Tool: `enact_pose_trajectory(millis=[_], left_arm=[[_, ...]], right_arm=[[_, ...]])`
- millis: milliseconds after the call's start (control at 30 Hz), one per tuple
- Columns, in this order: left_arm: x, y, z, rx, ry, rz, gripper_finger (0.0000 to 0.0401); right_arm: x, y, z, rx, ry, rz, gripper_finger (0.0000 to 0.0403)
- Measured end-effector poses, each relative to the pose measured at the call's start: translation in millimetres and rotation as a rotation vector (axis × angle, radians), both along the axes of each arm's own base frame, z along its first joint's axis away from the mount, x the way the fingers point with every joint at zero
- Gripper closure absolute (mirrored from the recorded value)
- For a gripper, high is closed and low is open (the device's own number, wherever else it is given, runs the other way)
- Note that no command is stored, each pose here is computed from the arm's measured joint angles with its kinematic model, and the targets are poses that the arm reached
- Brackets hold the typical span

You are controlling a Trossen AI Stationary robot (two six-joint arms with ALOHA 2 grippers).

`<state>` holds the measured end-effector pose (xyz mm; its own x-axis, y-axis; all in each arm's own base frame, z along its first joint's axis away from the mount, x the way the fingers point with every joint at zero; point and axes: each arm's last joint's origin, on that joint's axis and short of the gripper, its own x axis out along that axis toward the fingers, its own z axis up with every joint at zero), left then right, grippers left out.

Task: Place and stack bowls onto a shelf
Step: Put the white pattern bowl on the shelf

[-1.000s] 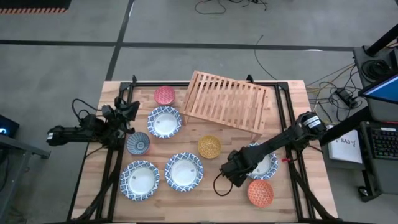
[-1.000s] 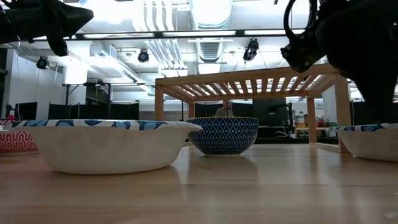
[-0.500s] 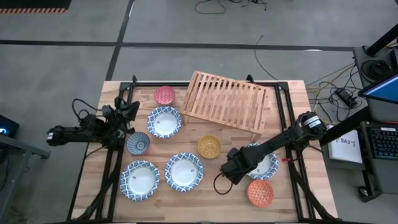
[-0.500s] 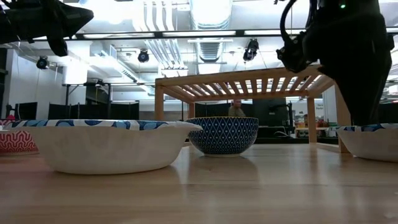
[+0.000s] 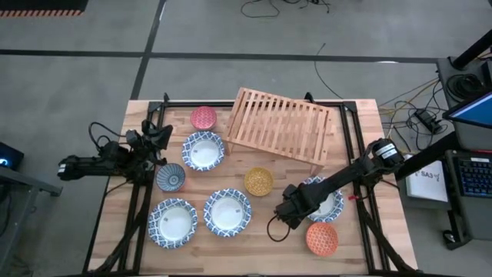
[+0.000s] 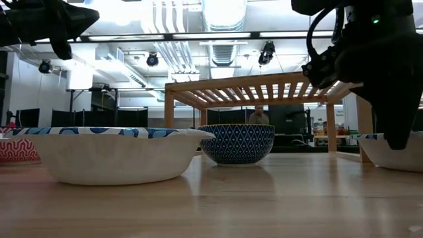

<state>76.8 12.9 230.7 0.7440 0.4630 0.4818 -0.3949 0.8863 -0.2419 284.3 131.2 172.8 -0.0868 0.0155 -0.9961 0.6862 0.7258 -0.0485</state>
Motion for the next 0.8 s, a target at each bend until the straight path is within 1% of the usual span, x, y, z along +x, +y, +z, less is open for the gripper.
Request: enact_pose_trajectory(millis=[167,300,367,633,800], left_arm=[[0,0,0,0.000,0.000,0.000,0.0388],[0,0,0,0.000,0.000,0.000,0.0388],[0,0,0,0.000,0.000,0.000,0.0388],[0,0,0,0.000,0.001,0.000,0.0388],[0,0,0,0.000,0.000,0.000,0.0388]], right_arm=[[0,0,0,0.002,0.003,0.027,0.0345],[0,0,1,0.004,0.007,0.064,0.0385],[0,0,4,0.003,0.014,0.081,0.0390],[-7,-3,22,-0.031,0.138,0.174,0.0393],[-5,-2,38,-0.010,0.118,0.215,0.0393]])
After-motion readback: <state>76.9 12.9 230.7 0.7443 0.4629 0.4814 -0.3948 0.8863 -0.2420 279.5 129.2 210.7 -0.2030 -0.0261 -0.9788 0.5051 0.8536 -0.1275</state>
